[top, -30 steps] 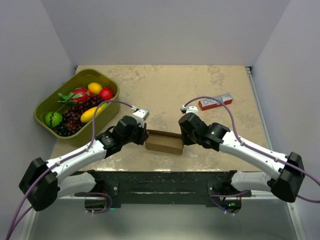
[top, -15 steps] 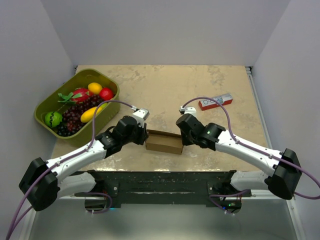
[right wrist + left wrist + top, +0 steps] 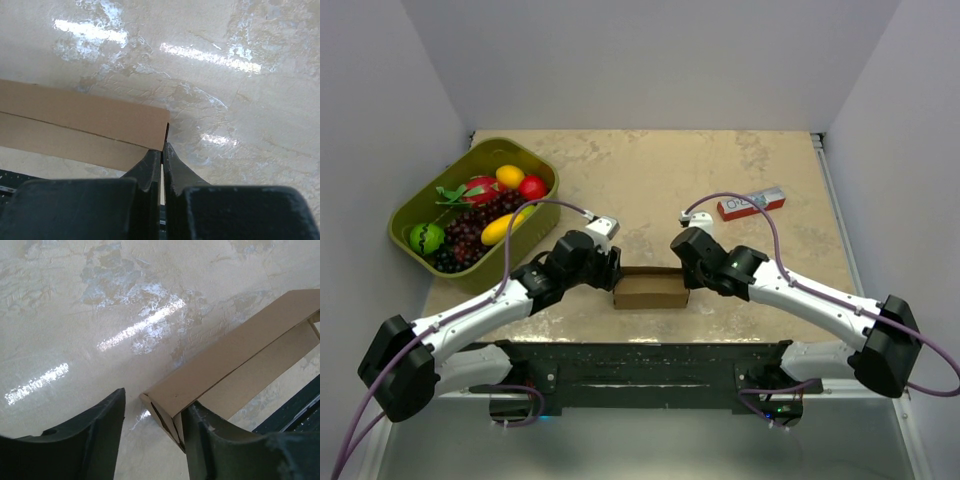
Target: Fold the paper box
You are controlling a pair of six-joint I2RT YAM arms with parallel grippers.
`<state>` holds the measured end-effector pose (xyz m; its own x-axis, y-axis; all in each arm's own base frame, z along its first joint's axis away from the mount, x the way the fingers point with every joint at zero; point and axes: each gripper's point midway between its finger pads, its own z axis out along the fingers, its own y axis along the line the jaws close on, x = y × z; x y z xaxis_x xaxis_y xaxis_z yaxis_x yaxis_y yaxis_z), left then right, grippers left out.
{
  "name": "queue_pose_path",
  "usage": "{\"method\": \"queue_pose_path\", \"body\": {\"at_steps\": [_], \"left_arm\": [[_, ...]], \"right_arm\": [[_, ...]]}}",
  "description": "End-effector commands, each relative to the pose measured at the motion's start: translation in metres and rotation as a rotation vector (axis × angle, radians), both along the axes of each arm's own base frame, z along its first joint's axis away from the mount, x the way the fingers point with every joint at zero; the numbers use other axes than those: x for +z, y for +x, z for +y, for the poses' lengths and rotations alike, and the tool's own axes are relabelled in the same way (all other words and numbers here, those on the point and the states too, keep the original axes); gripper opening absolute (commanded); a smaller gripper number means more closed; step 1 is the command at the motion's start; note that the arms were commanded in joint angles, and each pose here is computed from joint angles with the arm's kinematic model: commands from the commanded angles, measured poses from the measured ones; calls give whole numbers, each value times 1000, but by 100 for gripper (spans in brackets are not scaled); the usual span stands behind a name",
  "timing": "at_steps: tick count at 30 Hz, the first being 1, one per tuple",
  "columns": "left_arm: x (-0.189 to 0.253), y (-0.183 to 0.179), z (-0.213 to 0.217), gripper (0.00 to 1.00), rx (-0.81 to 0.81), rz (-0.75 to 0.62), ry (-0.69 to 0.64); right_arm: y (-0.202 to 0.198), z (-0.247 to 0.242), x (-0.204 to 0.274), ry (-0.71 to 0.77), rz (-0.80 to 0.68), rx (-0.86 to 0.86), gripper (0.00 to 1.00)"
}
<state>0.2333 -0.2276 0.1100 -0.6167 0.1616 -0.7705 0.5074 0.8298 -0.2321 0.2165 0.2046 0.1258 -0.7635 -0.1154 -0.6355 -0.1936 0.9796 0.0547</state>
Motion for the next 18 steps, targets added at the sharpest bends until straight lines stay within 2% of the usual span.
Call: {"method": "queue_pose_path", "body": {"at_steps": [1,4,10,14,18], "left_arm": [[34,13,-9,59,9,-86,-50],[38,13,-5,63,22,-93,-53],[52,6,-1,63,36,-98,-90],[59,2,-2,56,32,-100,-123],[59,-1,-6,43,17,-79,-142]], "right_arm": [[-2,-8,-9,-50,11,-26,0],[-3,-8,-11,-54,15,-23,0],[-2,-6,-8,-52,10,-24,0],[-2,-5,-10,-55,13,-23,0],[-2,-6,-9,-56,10,-25,0]]}}
